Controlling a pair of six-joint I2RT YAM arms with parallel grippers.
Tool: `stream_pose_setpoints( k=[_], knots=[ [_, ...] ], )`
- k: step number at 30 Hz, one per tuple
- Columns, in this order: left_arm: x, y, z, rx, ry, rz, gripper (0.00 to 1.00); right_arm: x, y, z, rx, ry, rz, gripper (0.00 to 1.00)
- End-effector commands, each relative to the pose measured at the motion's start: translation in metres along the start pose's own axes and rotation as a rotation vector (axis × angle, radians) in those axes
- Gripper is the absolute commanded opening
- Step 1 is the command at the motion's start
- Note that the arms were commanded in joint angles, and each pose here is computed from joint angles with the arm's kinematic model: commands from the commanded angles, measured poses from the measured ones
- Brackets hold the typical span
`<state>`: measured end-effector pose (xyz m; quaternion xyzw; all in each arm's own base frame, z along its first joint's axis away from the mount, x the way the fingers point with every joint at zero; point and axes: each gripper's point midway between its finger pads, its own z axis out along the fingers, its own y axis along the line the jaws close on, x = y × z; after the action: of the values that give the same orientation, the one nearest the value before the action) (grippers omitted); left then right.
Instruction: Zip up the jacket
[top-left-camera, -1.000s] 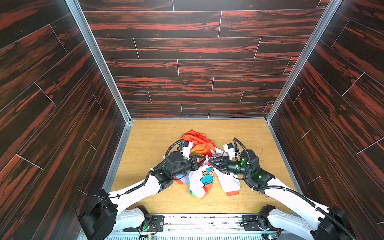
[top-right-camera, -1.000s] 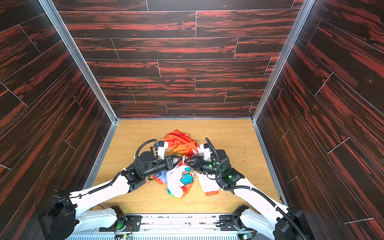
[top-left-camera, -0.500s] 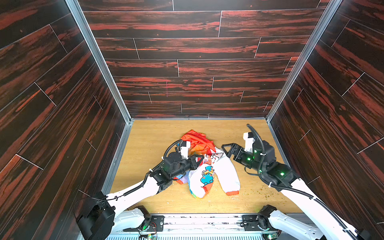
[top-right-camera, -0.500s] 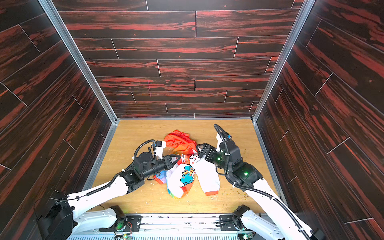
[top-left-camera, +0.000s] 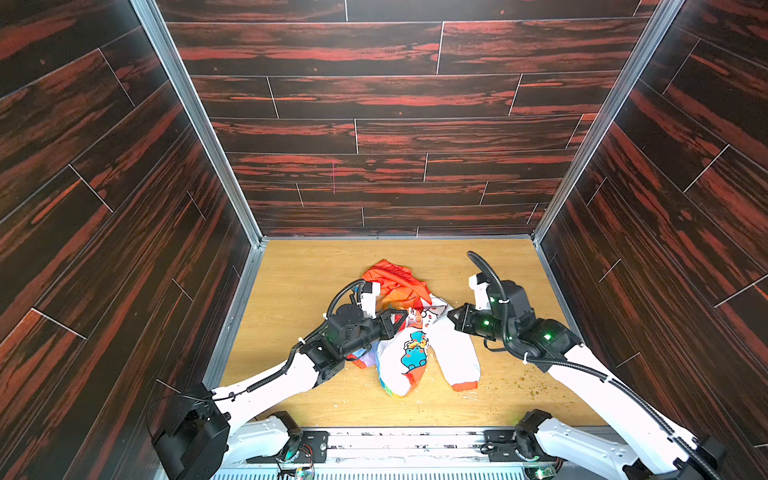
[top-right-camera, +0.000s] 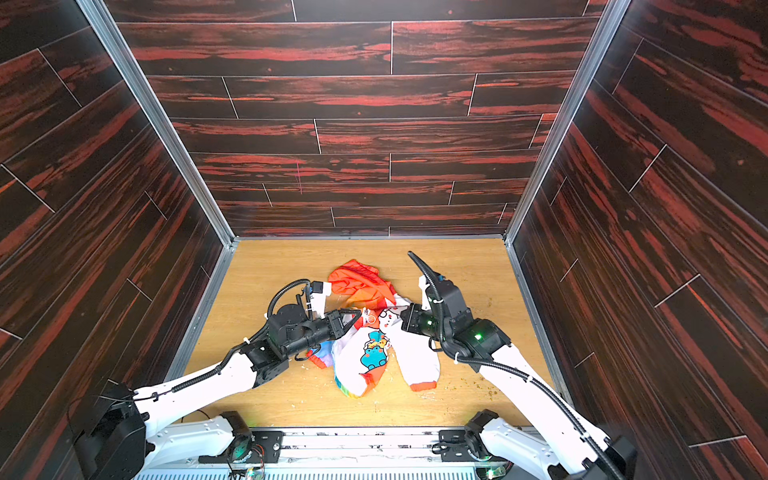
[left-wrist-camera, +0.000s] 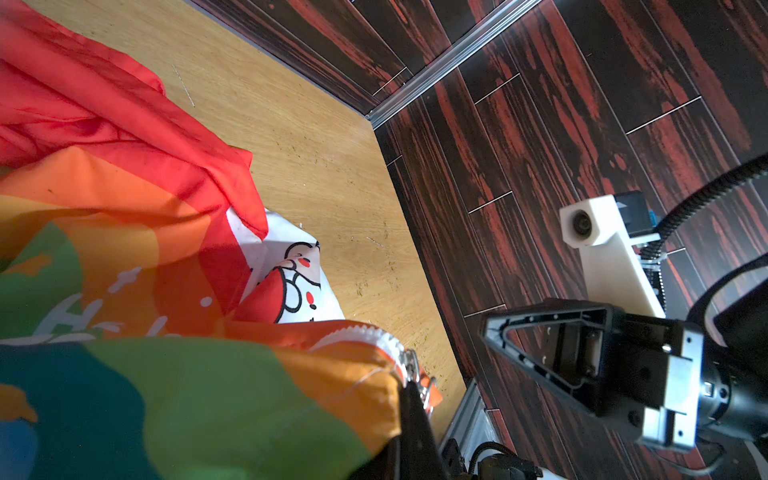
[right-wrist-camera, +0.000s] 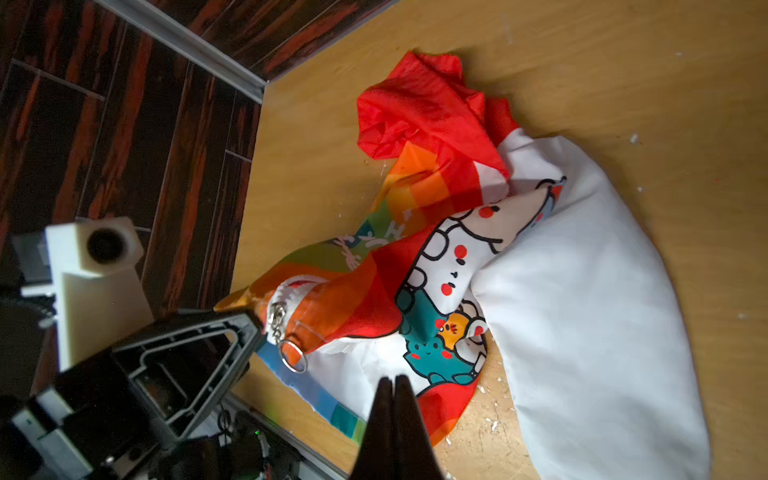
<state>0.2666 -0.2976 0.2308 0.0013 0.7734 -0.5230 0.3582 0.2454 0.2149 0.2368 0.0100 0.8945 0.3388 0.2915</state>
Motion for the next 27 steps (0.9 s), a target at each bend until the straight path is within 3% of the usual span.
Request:
stream_pose_setpoints(
  k=[1,5,8,11,19,27],
  knots=[
    [-0.003,0.003,-0.003,-0.004,-0.023,0.009,0.0,0.004,0.028,0.003,-0.158,0.041,-0.015,0.0],
    [-0.002,0.003,-0.004,-0.001,-0.024,0.007,0.0,0.012,0.041,0.011,-0.246,0.102,0.004,0.0],
    [-0.001,0.003,-0.004,0.002,-0.024,0.006,0.0,0.016,0.045,0.018,-0.272,0.13,0.021,0.17],
    [-0.001,0.004,-0.005,0.001,-0.024,0.002,0.0,0.022,0.05,0.022,-0.312,0.173,0.035,0.27],
    [0.004,0.008,-0.005,-0.002,-0.011,-0.012,0.0,0.03,0.043,0.038,-0.309,0.213,0.071,0.29],
    [0.028,0.033,-0.018,-0.066,0.043,-0.103,0.0,0.049,0.037,0.057,-0.34,0.251,0.072,0.34]
  ],
)
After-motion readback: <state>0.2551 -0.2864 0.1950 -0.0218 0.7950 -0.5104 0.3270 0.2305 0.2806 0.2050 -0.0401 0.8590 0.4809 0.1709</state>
